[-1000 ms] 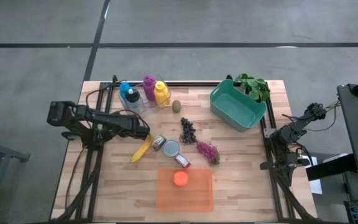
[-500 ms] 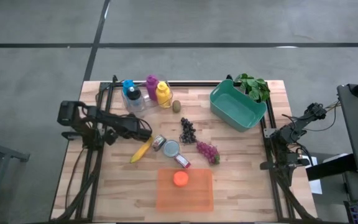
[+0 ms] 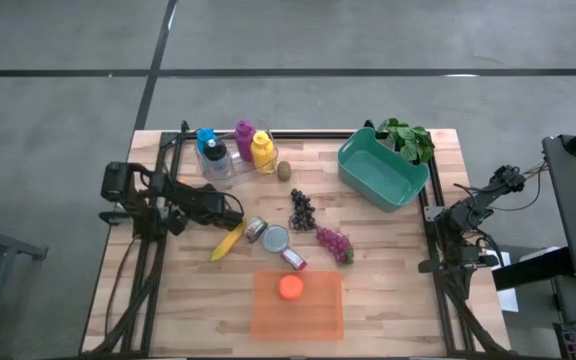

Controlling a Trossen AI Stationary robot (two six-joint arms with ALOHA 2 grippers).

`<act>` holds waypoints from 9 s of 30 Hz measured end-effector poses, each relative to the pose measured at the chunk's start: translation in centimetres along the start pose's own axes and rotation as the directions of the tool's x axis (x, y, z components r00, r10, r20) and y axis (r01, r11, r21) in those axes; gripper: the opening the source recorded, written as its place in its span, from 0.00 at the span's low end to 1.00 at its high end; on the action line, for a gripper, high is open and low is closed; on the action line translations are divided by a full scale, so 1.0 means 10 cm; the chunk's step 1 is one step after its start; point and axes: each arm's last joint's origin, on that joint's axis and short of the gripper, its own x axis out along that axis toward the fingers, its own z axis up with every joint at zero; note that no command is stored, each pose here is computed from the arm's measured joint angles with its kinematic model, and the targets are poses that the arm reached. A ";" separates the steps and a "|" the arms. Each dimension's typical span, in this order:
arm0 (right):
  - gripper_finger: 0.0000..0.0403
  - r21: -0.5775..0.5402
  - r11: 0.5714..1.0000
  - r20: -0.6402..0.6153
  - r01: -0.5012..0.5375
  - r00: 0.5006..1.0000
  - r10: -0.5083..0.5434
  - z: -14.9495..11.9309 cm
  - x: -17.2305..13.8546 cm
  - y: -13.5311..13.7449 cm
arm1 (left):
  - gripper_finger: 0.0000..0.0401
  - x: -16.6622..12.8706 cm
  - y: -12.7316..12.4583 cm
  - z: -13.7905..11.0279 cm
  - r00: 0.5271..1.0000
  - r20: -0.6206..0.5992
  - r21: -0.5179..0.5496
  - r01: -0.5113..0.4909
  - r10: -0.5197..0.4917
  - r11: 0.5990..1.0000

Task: Pick & Place Food Item
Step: Put the yellow mango into the orange bin, then put the yellow banana into the orange bin

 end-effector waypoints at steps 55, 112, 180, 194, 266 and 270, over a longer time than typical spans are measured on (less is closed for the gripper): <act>0.02 0.000 1.000 0.000 0.000 1.000 0.000 0.00 0.00 0.00 | 0.72 0.16 0.00 0.00 0.990 0.066 0.098 0.118 -0.125 0.988; 0.02 0.000 1.000 0.000 0.000 1.000 0.000 0.00 0.00 0.00 | 0.38 -0.89 -0.25 0.17 0.904 -0.420 0.457 0.132 0.083 0.879; 0.02 0.000 1.000 0.000 0.000 1.000 0.000 0.00 0.00 0.00 | 0.38 -2.78 0.72 -1.21 0.257 -0.955 0.293 0.760 -0.146 -0.580; 0.02 -0.001 1.000 0.000 0.000 1.000 0.000 0.00 0.00 0.00 | 0.62 -2.67 0.67 -1.41 0.293 -0.954 0.285 0.834 -0.059 -0.472; 0.02 0.000 1.000 0.000 0.000 1.000 0.000 0.00 0.00 0.00 | 0.77 -1.37 1.03 1.50 0.539 -0.547 0.603 0.784 -0.641 0.145; 0.02 0.000 1.000 0.000 0.000 1.000 0.000 0.00 0.00 0.00 | 0.77 -1.24 1.05 1.42 0.488 -0.638 0.562 0.824 -0.596 0.074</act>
